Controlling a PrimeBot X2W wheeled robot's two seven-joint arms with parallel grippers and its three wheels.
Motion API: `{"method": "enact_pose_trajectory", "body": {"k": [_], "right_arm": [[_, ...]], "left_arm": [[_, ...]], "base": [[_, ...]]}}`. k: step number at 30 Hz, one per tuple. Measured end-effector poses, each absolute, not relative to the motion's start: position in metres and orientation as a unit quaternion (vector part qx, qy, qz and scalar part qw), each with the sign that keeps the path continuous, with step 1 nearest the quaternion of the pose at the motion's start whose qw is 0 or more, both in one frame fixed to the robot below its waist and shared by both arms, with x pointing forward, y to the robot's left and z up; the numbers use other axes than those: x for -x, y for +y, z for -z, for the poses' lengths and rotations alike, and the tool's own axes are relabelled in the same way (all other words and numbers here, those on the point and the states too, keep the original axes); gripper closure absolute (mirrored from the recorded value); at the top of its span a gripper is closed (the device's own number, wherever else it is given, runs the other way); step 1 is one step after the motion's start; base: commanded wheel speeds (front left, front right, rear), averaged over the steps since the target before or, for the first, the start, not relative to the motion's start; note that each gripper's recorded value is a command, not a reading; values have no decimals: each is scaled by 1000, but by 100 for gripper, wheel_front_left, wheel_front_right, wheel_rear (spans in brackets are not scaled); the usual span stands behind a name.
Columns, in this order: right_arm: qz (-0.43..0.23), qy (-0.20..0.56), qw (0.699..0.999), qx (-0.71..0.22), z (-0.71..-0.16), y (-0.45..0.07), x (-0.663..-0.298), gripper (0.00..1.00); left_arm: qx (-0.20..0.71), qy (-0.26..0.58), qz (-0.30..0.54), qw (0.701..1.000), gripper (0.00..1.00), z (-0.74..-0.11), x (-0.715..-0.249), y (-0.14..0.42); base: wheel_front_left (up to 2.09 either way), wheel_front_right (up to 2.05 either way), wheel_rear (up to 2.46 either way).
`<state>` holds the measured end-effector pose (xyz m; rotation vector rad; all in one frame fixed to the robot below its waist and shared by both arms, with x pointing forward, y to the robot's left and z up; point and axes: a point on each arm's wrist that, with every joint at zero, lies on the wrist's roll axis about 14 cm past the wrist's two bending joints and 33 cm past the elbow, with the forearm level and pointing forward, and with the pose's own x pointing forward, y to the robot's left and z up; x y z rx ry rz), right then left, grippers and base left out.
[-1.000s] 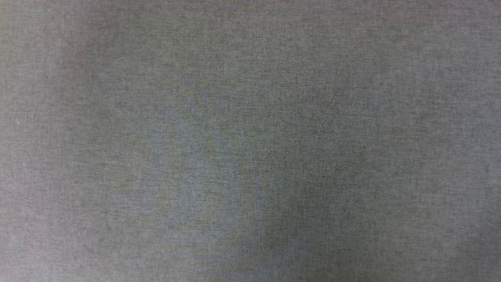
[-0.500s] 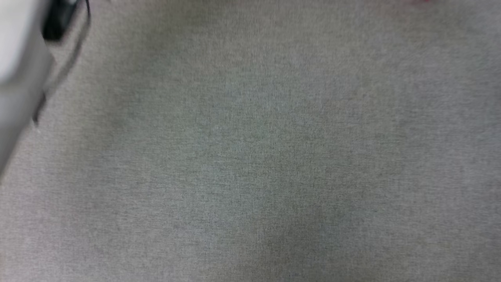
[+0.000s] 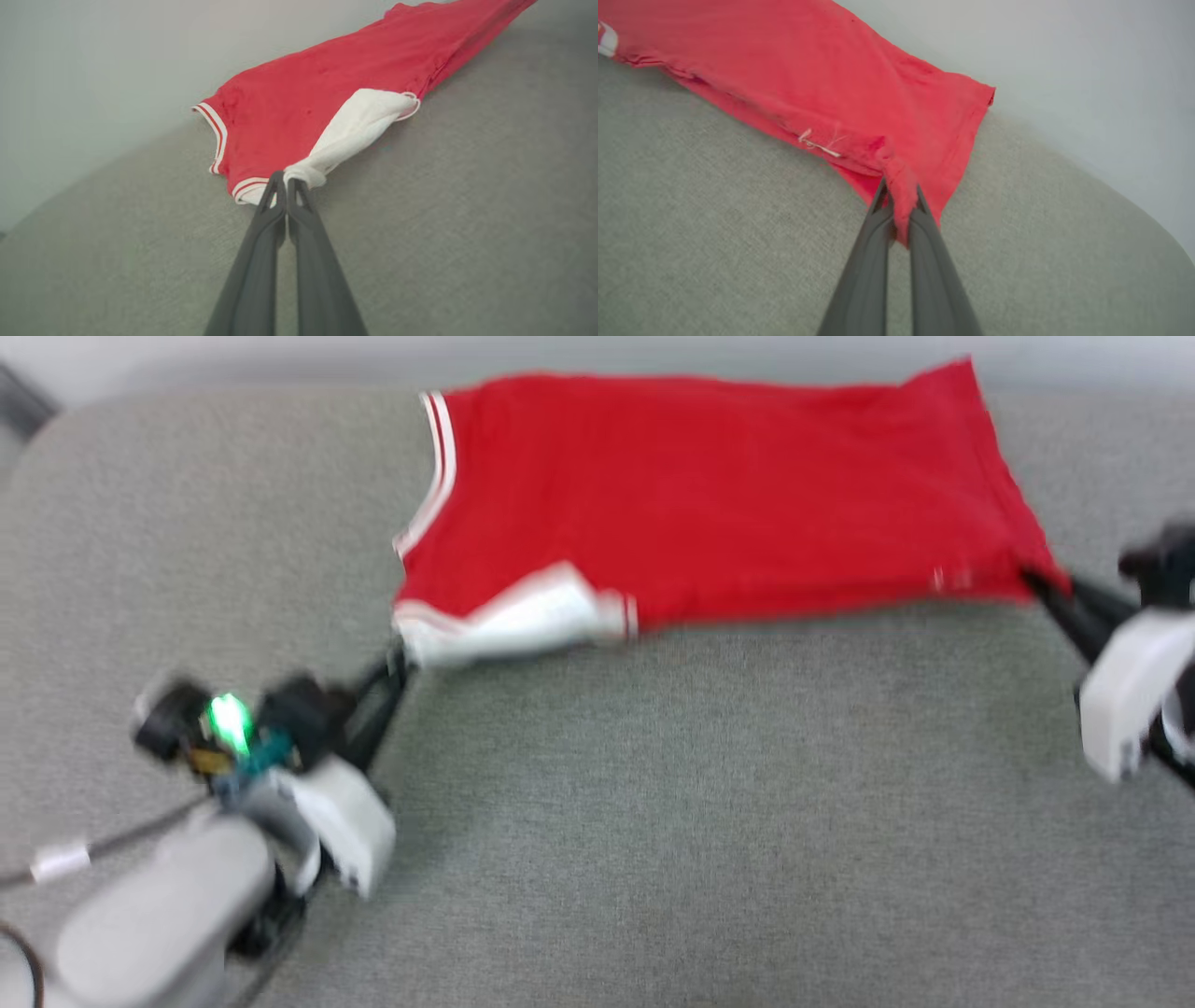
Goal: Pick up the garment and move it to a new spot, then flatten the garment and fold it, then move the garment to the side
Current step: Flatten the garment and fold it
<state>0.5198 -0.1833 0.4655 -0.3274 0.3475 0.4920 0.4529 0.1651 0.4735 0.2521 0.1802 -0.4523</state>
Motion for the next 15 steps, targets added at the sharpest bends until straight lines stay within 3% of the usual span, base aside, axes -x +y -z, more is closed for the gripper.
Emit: {"method": "enact_pose_trajectory", "body": {"k": [15], "right_arm": [[-229, 288, 920, 133, -416, -216, -370, 100]], "left_arm": [[-49, 268, 228, 935, 100, -414, -280, 163]], "base": [[0, 0, 0]]}}
